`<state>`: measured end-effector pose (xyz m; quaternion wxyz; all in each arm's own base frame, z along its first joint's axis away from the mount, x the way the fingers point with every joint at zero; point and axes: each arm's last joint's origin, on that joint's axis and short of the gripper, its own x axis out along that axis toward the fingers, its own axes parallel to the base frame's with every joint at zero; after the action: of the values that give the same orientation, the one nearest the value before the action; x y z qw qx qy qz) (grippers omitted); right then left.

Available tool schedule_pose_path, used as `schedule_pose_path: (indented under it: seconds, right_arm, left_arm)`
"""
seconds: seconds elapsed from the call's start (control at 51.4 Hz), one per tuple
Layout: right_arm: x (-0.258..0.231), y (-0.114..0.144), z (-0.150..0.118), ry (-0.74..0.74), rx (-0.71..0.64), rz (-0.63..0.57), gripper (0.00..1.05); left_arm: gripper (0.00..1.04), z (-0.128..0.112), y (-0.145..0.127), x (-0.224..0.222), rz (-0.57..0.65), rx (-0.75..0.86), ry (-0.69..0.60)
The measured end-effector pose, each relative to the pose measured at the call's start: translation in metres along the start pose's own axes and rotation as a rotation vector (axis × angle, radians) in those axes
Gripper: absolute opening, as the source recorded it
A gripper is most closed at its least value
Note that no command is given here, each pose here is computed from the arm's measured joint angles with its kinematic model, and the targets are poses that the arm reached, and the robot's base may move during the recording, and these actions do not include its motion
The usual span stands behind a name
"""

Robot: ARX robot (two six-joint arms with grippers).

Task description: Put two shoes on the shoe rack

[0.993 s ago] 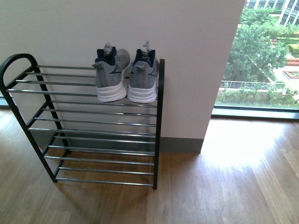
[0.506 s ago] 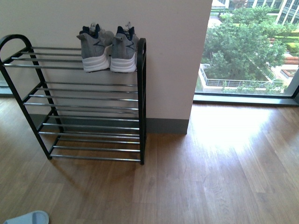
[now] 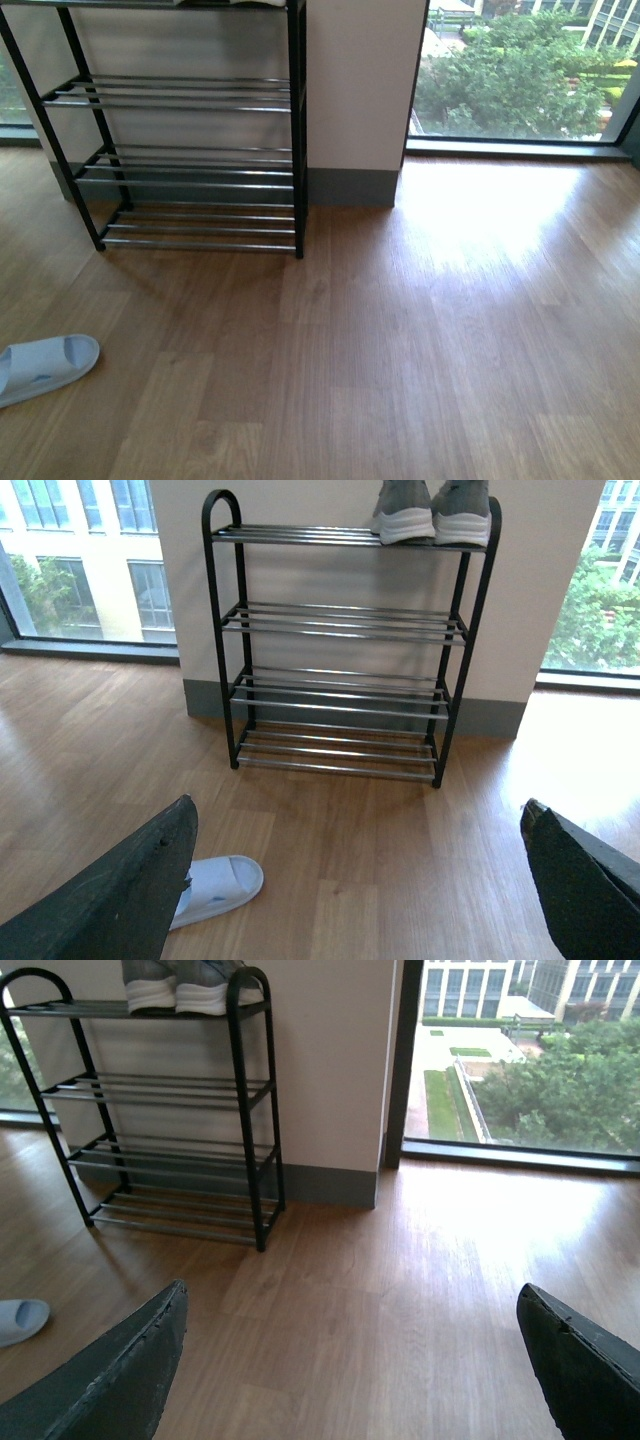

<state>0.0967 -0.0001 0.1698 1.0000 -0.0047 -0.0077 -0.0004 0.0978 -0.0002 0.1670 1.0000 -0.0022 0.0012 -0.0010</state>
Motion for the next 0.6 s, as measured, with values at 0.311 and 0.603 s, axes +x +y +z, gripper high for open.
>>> schedule_pose_path:
  seconds: [0.311, 0.603]
  right_arm:
    - [0.0, 0.0, 0.0, 0.0, 0.002, 0.0, 0.95]
    - [0.0001, 0.0, -0.0001, 0.002, 0.002, 0.001, 0.95]
  left_arm:
    - [0.95, 0.0, 0.0, 0.0, 0.0, 0.0, 0.0]
    - [0.95, 0.0, 0.0, 0.0, 0.001, 0.0, 0.0]
